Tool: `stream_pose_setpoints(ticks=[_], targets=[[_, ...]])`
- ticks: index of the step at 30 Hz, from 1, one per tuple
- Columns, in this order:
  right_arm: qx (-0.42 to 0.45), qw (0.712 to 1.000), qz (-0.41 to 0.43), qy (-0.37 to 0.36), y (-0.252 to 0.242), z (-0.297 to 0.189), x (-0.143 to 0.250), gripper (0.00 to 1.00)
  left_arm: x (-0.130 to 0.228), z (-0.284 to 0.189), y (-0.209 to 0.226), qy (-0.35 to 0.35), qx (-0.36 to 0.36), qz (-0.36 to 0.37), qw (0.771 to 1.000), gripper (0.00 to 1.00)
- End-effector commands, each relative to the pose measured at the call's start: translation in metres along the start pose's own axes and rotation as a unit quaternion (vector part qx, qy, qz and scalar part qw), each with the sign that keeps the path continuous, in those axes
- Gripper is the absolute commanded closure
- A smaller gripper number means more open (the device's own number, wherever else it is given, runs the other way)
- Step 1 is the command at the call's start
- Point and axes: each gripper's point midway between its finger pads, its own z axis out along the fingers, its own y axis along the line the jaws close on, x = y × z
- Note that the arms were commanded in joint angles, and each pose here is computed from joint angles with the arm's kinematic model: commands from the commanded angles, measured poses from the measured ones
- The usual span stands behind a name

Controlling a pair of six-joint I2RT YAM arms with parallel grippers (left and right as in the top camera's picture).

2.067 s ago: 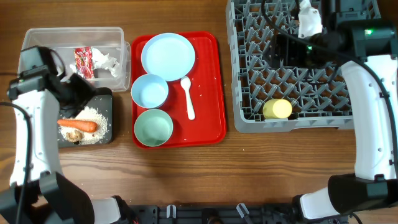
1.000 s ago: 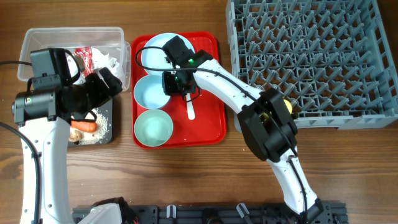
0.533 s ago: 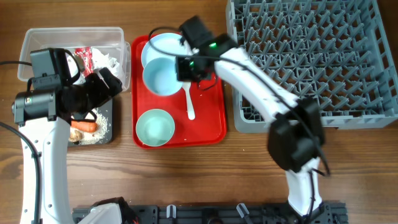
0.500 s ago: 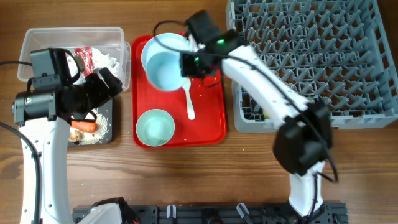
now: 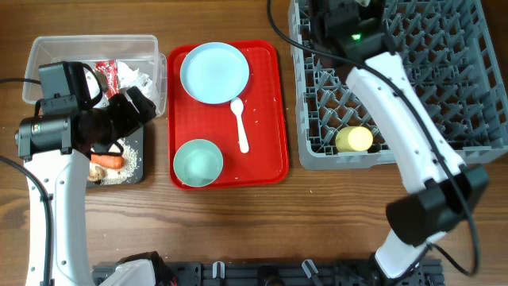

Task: Sort waste into correct bins and load items into the dishwasher rack
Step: 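Carry the blue bowl right and set it upright in the rack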

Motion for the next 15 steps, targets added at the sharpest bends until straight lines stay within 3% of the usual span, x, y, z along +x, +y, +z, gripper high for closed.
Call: stream_pose_setpoints(ticks=[1, 7, 11, 15], targets=[[0.078, 0.981, -0.179, -0.007, 0.014, 0.036, 0.014, 0.96, -0.004, -0.005, -0.002, -0.008, 0.004, 0.003, 1.000, 0.00], [0.118, 0.937, -0.328, 0.013, 0.053, 0.080, 0.058, 0.96, -0.004, -0.005, -0.002, -0.008, 0.004, 0.003, 1.000, 0.00], [0.124, 0.928, -0.350, 0.031, 0.062, 0.097, 0.085, 0.96, -0.004, -0.005, -0.002, -0.008, 0.004, 0.003, 1.000, 0.00], [0.137, 0.930, -0.339, 0.040, 0.050, 0.109, 0.087, 0.96, -0.004, -0.005, -0.002, -0.008, 0.004, 0.003, 1.000, 0.00]])
